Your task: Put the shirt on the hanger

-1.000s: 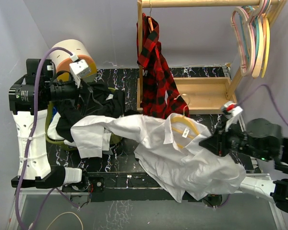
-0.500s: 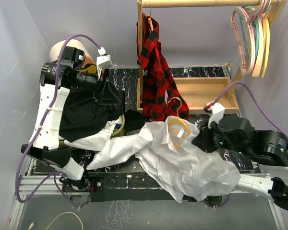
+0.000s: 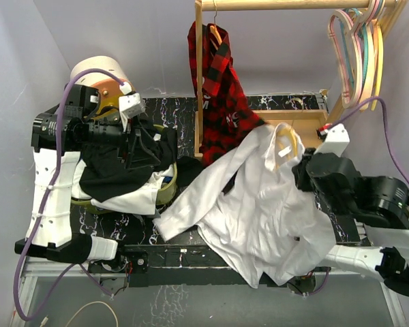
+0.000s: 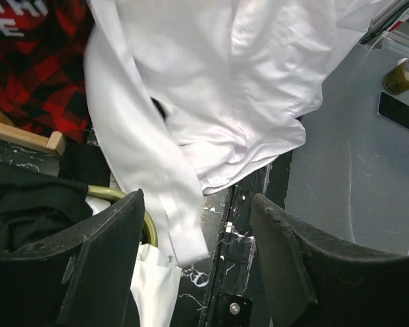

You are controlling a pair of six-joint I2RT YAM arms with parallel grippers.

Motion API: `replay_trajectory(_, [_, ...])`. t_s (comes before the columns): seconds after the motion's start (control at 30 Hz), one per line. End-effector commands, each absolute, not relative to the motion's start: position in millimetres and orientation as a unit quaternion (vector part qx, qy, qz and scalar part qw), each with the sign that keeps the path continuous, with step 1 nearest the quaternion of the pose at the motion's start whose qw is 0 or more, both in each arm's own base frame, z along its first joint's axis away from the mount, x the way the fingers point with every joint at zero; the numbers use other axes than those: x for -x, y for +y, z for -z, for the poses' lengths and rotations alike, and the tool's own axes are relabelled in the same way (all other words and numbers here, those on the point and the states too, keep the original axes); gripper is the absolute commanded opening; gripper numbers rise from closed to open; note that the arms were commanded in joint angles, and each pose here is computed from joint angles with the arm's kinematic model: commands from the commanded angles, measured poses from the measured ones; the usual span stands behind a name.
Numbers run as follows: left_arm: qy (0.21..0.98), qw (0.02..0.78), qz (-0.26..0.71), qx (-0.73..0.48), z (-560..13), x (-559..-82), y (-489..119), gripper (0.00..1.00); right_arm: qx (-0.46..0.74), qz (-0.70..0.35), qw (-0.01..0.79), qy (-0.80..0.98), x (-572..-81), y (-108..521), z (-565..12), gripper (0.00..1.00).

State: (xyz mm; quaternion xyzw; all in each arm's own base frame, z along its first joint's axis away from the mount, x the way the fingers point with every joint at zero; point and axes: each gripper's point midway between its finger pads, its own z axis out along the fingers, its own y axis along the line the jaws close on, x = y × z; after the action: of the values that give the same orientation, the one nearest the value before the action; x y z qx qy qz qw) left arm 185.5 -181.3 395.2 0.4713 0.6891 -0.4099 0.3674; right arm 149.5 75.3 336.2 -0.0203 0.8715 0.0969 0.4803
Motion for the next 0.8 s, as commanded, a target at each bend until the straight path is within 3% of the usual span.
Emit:
replay_trajectory(0.0, [0.696, 0.375, 0.418, -0.448, -398.3, -169.6, -171.2, 0.63, -0.099, 0.023, 0.619, 0.779, -203.7, 44.9, -406.1, 0.08])
replay_trajectory(0.13, [0.703, 0.383, 0.408, -0.439, -397.1, -165.8, -164.2, 0.63, -0.07, 0.056, 0.654, 0.751, -229.2, 67.6, -433.4, 0.08])
replay_trajectory(0.23, [0.707, 0.387, 0.405, -0.432, -394.4, -165.2, -160.0, 0.62, -0.041, 0.022, 0.679, 0.733, -227.3, 72.0, -457.8, 0.08])
replay_trajectory(0.43, [0.711, 0.4, 0.42, -0.398, -397.3, -172.9, -153.2, 0.61, -0.085, -0.118, 0.664, 0.734, -172.7, 26.6, -460.4, 0.08])
replay_trajectory(0.53, [0.716, 0.399, 0.42, -0.39, -395.4, -176.3, -151.4, 0.58, -0.098, -0.126, 0.63, 0.76, -150.7, 3.5, -434.6, 0.08])
replay_trajectory(0.77, [0.735, 0.385, 0.408, -0.38, -385.2, -178.7, -147.1, 0.55, -0.112, -0.109, 0.659, 0.735, -129.0, -40.9, -449.3, 0.08])
